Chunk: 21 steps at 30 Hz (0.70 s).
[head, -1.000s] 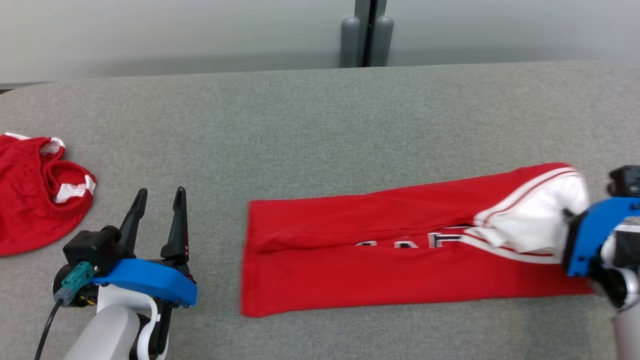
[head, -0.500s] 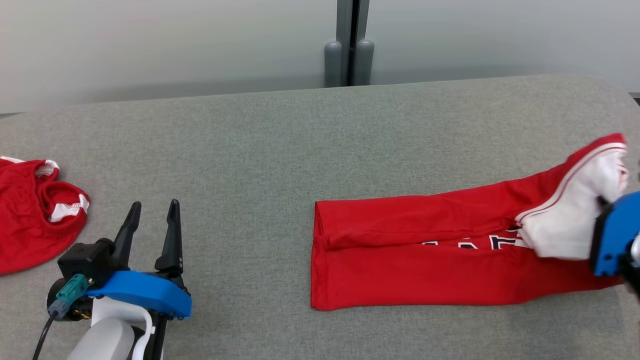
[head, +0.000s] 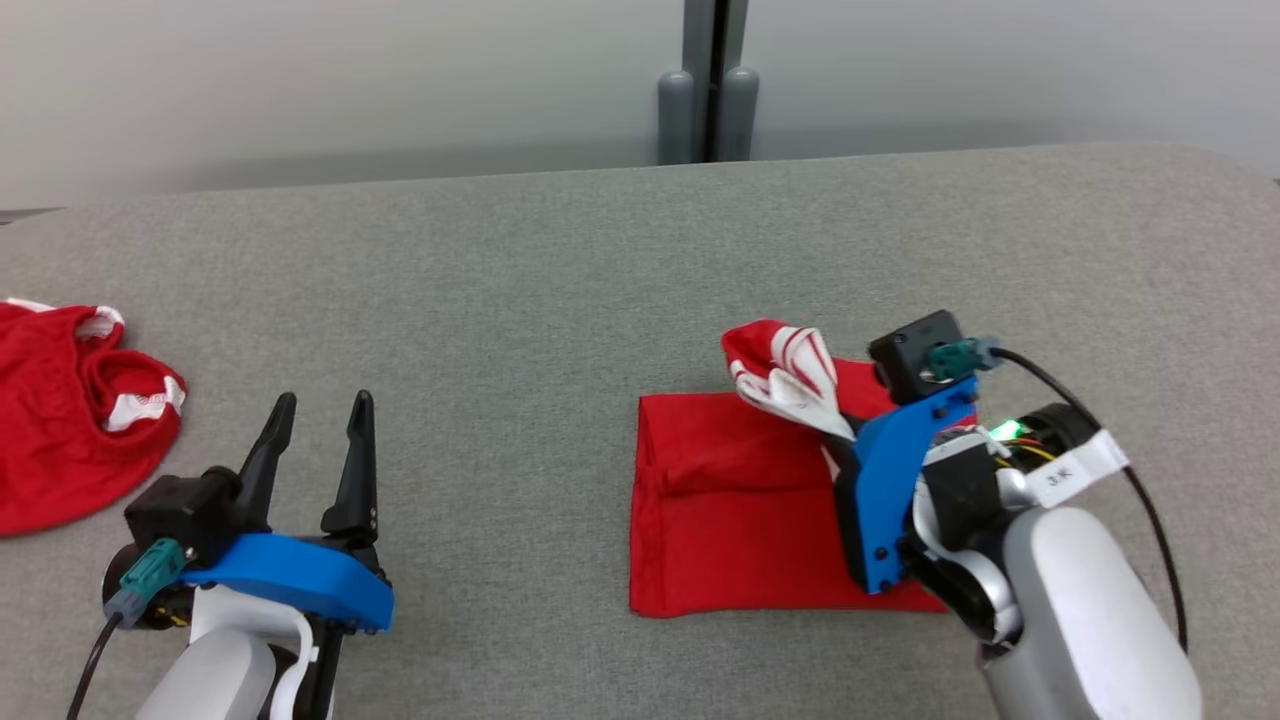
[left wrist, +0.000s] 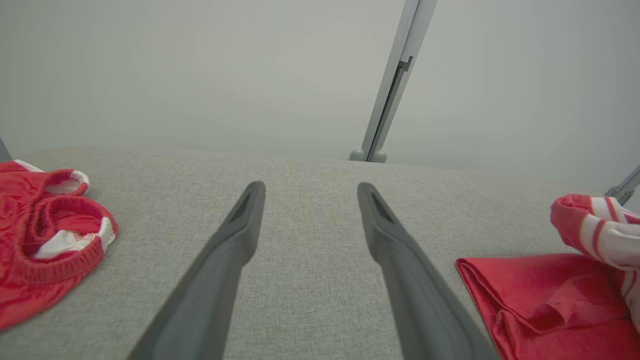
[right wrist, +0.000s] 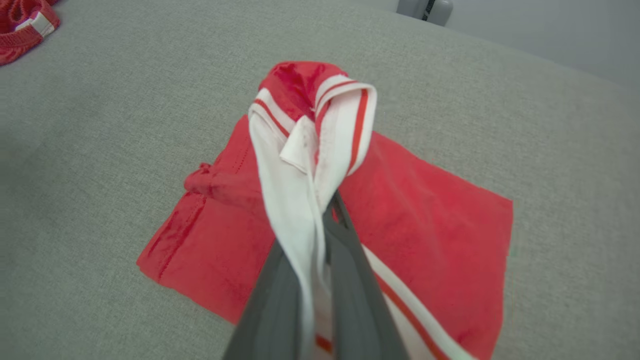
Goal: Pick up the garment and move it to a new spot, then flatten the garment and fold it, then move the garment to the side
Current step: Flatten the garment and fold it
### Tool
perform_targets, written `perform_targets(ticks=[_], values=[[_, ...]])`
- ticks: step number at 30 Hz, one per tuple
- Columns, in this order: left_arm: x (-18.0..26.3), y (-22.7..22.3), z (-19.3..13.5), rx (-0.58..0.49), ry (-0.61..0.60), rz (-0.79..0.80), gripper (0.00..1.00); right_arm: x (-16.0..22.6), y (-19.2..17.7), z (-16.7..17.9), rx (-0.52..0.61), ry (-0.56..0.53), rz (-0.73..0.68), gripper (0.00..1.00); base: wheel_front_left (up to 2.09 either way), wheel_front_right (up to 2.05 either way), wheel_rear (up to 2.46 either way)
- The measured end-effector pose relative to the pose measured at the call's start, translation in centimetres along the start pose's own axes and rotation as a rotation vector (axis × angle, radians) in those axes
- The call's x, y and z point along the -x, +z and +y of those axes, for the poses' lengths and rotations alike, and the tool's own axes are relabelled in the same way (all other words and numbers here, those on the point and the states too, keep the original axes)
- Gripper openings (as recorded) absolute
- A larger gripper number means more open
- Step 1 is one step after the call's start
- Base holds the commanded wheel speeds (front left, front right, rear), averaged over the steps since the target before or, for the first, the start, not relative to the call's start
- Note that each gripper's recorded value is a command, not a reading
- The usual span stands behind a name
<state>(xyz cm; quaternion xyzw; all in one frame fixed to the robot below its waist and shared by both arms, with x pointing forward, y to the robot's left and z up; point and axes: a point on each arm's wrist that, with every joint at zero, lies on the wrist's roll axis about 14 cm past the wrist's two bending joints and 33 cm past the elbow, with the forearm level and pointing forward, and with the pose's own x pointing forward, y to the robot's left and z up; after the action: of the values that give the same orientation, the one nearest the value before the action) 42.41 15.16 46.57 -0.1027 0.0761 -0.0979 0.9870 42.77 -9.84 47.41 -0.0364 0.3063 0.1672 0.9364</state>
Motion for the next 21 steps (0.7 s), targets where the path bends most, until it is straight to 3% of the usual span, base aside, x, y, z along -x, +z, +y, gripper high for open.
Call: perform_targets(ticks=[7,16,17,18,21], values=[[-0.1,-0.1,0.0,0.001,-0.005,0.002,1.00,-2.8,-1.3,4.8,0.018,0.162,0.059,0.00,0.00,0.00,0.00],[-0.1,-0.6,0.3,0.005,-0.001,0.013,1.00,-5.1,-2.4,5.1,0.004,0.183,0.092,0.00,0.00,0.00,0.00],[-0.2,-0.6,0.3,0.004,-0.002,0.011,1.00,-5.2,-2.4,5.1,0.000,0.184,0.092,0.40,0.00,0.00,0.00],[-0.2,-0.6,0.3,0.004,-0.002,0.010,1.00,-5.2,-2.2,5.1,-0.015,0.189,0.077,1.00,0.00,0.00,0.00],[-0.3,-0.6,0.3,0.004,-0.003,0.009,1.00,-4.9,-0.1,5.3,-0.082,0.220,-0.020,1.00,0.00,0.00,0.00]])
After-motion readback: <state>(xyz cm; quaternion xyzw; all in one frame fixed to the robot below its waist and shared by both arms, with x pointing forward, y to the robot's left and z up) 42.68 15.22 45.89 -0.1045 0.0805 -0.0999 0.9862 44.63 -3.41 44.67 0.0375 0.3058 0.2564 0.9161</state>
